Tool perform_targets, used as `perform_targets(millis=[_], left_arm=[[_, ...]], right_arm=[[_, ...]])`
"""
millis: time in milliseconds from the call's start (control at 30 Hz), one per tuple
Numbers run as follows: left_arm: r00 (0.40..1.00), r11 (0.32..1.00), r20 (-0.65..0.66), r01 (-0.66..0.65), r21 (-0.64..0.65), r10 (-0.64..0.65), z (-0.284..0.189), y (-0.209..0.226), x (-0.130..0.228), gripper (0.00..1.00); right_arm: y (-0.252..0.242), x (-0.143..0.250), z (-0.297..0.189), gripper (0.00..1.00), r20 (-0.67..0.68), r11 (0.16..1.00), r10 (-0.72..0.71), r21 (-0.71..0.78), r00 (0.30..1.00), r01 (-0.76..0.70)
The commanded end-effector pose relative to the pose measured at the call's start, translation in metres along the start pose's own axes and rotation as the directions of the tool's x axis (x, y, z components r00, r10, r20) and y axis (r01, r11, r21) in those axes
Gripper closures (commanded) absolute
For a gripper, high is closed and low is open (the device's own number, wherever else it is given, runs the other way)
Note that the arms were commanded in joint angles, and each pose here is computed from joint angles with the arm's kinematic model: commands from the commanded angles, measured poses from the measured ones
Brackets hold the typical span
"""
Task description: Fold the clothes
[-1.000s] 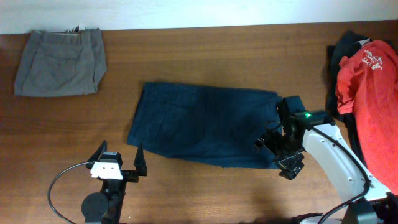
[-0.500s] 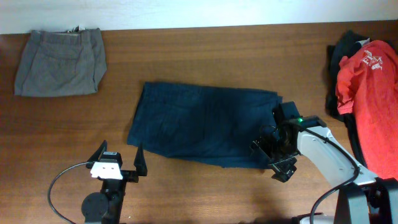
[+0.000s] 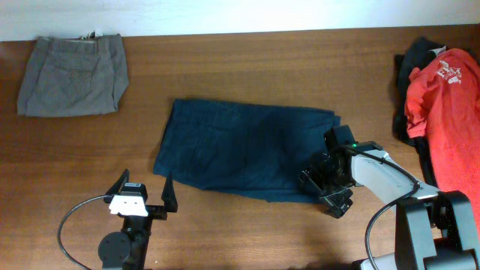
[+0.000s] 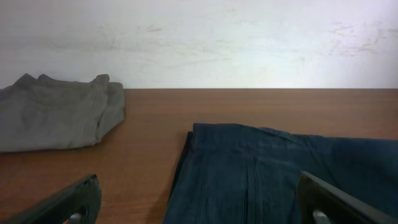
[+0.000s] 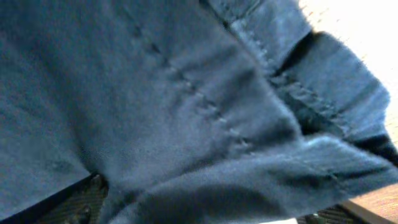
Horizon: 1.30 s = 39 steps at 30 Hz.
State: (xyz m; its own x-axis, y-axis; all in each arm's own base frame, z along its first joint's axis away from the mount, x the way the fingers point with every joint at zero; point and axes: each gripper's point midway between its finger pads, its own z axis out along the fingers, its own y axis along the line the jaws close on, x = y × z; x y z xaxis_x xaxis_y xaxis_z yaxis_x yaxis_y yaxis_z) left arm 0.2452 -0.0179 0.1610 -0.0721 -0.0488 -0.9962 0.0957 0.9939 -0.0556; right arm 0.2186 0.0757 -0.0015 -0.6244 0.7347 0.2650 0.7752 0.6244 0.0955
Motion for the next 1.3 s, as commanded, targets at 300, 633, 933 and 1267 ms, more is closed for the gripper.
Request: perform_targets(millis=[300,633,933,1267], left_arm=[[1.0,1.0,-0.005,0.003,-0.003,-0.003,0.0,0.0,0.003,0.01],[1.0,1.0,-0.005,0.002,-0.004,-0.002,0.0,0.0,0.003,0.01],[1.0,1.0,-0.005,0.003,-0.004,-0.003,0.0,0.0,0.003,0.01],[1.0,1.0,-0.005,0.002,-0.004,-0.002,0.0,0.0,0.003,0.01]], right_arm=[[-0.003,-0.046,-0.002,0.48,0.232,0.998,-0.043,0.055,0.972,0.031],[0.02,-0.077,-0.012,0.63,0.368,0.986,-0.161,0.018,0.916,0.166],[0.012,-0.071,-0.013,0.01,0.328,0.959,-0.282,0.088,0.901,0.269],[0.031,-0.059,-0.085,0.01,0.344,0.908,-0.417,0.115,0.842,0.403]])
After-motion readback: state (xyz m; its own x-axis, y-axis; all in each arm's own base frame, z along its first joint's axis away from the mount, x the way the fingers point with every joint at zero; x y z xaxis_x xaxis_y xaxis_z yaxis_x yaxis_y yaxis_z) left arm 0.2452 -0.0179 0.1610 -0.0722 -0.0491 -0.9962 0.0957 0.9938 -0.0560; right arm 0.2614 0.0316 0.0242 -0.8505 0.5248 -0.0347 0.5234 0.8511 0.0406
